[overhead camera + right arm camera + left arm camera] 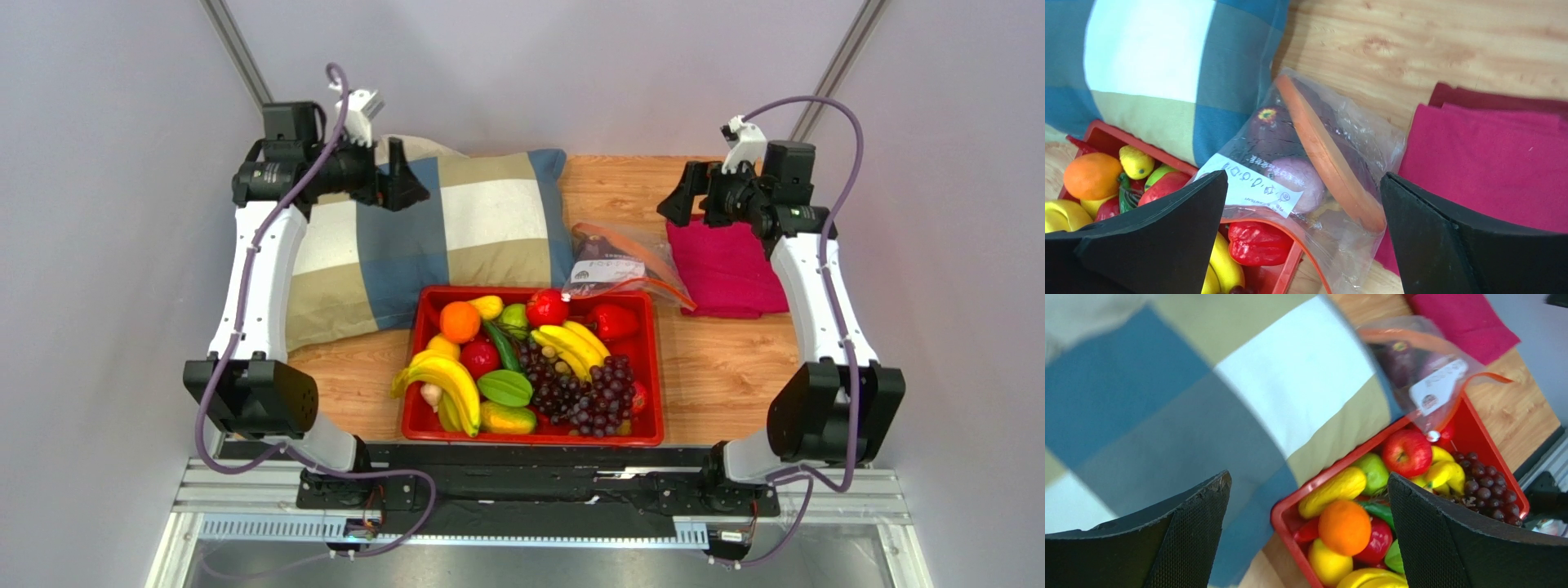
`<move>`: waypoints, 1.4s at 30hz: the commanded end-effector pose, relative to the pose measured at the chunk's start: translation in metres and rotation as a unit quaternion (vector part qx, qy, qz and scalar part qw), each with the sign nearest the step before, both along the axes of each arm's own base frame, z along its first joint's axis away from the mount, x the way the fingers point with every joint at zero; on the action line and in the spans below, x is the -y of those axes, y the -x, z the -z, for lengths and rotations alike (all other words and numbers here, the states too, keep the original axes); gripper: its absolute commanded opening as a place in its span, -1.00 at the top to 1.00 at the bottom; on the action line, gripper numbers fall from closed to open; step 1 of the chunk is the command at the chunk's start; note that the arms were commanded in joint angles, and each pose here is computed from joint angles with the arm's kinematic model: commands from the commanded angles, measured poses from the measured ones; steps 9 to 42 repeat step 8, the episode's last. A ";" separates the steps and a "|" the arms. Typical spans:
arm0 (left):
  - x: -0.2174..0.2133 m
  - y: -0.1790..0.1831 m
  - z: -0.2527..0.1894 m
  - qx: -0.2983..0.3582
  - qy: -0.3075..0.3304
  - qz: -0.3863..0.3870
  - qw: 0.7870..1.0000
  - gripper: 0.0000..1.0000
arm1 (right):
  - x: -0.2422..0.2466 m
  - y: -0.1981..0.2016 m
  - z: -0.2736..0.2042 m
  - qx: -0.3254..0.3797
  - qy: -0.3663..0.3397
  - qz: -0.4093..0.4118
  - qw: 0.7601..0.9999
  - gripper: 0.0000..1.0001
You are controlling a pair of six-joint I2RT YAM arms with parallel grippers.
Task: Place the food in the zip-top bag and seal the zipper
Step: Reset both arms
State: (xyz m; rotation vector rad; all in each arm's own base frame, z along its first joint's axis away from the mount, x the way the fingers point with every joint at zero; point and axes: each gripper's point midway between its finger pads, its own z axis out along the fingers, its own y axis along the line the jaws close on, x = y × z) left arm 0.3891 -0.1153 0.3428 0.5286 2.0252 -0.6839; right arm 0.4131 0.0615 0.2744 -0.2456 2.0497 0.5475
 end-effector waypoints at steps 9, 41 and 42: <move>-0.070 0.028 0.051 -0.074 -0.016 -0.130 0.989 -0.98 | 0.002 -0.030 0.008 -0.017 -0.034 0.042 0.998 -1.00; -0.070 0.028 0.051 -0.074 -0.016 -0.130 0.989 -0.98 | 0.002 -0.030 0.008 -0.017 -0.034 0.042 0.998 -1.00; -0.070 0.028 0.051 -0.074 -0.016 -0.130 0.989 -0.98 | 0.002 -0.030 0.008 -0.017 -0.034 0.042 0.998 -1.00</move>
